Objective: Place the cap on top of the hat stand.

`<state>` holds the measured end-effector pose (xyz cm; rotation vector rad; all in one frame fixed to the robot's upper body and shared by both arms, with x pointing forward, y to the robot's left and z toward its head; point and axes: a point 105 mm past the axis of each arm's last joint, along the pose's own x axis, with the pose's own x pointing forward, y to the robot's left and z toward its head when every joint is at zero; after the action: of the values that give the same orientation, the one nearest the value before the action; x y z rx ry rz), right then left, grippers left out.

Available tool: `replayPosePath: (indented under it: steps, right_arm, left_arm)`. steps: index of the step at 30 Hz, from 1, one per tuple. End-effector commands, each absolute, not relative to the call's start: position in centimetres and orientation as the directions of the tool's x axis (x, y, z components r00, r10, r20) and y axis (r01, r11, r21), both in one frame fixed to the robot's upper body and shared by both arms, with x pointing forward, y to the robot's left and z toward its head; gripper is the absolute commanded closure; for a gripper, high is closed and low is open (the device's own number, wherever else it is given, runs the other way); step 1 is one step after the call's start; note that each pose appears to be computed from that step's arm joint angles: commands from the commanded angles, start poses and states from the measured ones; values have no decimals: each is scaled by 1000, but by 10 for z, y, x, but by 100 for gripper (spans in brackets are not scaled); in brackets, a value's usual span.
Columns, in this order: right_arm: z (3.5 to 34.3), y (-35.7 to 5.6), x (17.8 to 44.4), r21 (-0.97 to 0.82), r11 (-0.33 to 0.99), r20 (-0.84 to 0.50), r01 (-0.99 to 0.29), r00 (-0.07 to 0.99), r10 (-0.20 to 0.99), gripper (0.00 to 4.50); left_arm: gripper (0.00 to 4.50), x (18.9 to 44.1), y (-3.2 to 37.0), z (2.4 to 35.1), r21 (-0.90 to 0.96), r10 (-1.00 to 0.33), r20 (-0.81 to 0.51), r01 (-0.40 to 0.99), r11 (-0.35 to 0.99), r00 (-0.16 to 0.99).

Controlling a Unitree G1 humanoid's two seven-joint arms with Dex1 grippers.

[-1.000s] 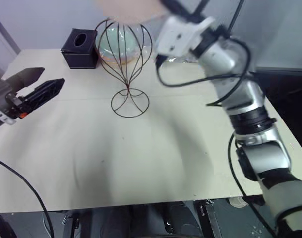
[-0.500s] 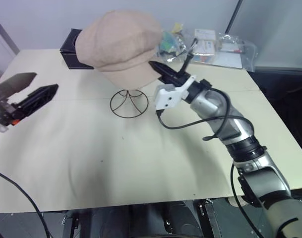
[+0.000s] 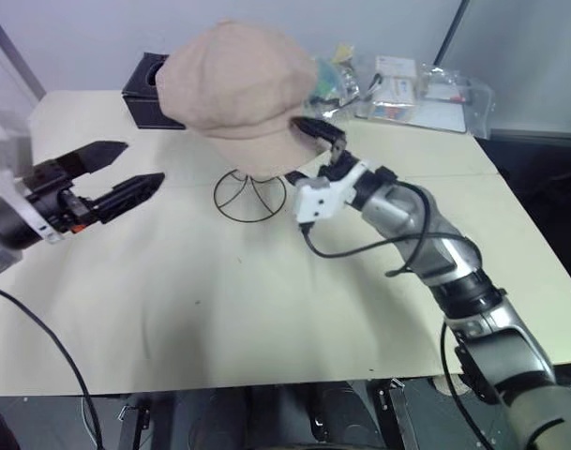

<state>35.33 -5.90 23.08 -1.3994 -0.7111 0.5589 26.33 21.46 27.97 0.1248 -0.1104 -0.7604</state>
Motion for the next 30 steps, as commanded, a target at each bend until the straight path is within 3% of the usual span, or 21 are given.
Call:
replayPosePath:
  steps: [1, 7, 9, 12, 15, 21, 26, 30]
  right_arm:
    - [245, -83, 339, -988, 105, 151, 109, 691, 707, 1]
    - [250, -115, 306, -986, 168, 132, 4, 644, 754, 1]
    - [249, -119, 291, -976, 191, 93, -103, 598, 796, 1]
    - [264, -162, 289, -855, 341, 9, -391, 646, 763, 1]
    - [280, -177, 289, -744, 444, 8, -499, 658, 753, 1]
    - [316, -183, 267, -367, 507, 20, -780, 538, 843, 1]
    - [328, -178, 252, -232, 455, 25, -860, 462, 887, 1]
    - [329, -179, 251, -215, 459, 12, -862, 468, 884, 1]
  left_arm:
    - [0, 260, 199, 290, 286, -722, 40, 684, 671, 691]
    - [0, 267, 171, 283, 536, -734, -58, 642, 549, 677]
    - [0, 269, 166, 280, 602, -733, -84, 621, 503, 675]
    - [0, 274, 147, 263, 779, -737, -173, 549, 303, 653]
    - [0, 278, 137, 252, 838, -744, -202, 505, 205, 637]
    - [0, 300, 108, 250, 963, -756, -65, 238, 122, 651]
    - [0, 319, 83, 255, 994, -752, 49, 44, 103, 658]
    - [0, 328, 63, 254, 996, -766, 87, -80, 47, 636]
